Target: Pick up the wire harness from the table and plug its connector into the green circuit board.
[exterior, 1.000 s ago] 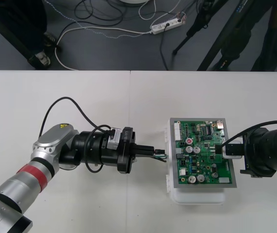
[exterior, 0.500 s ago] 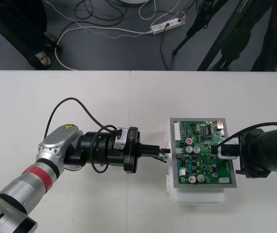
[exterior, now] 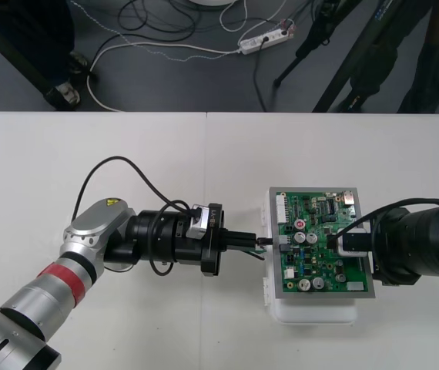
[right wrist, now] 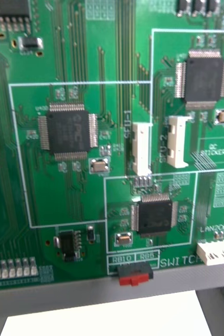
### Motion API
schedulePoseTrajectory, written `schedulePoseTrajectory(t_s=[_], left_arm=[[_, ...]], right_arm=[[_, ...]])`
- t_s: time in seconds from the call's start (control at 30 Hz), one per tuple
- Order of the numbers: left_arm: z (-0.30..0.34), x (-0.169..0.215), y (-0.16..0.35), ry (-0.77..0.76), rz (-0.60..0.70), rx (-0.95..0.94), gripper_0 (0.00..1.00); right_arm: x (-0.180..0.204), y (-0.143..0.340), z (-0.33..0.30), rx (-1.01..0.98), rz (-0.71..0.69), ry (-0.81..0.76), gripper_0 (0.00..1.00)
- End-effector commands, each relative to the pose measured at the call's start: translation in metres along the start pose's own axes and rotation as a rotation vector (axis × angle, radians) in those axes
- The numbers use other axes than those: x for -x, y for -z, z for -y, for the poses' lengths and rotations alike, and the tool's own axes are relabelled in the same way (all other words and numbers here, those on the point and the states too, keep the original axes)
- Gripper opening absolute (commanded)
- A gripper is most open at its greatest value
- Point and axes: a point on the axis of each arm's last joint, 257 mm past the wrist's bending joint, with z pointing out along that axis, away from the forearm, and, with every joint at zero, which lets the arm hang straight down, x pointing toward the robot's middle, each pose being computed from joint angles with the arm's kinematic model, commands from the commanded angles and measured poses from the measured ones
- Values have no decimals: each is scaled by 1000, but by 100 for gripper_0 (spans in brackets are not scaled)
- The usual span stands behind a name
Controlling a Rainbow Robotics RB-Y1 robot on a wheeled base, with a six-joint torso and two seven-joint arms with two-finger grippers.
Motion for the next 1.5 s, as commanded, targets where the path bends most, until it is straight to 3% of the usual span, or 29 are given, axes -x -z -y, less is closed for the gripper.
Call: schedulePoseTrajectory(t_s=[0.03,1.5], left_arm=[[12,2,-24,-104,15,-35,0],[15,-3,-35,-103,4,-39,0]], right_arm=[[9,-1,2,-7,3,31,100],[20,-1,-1,7,39,30,100]])
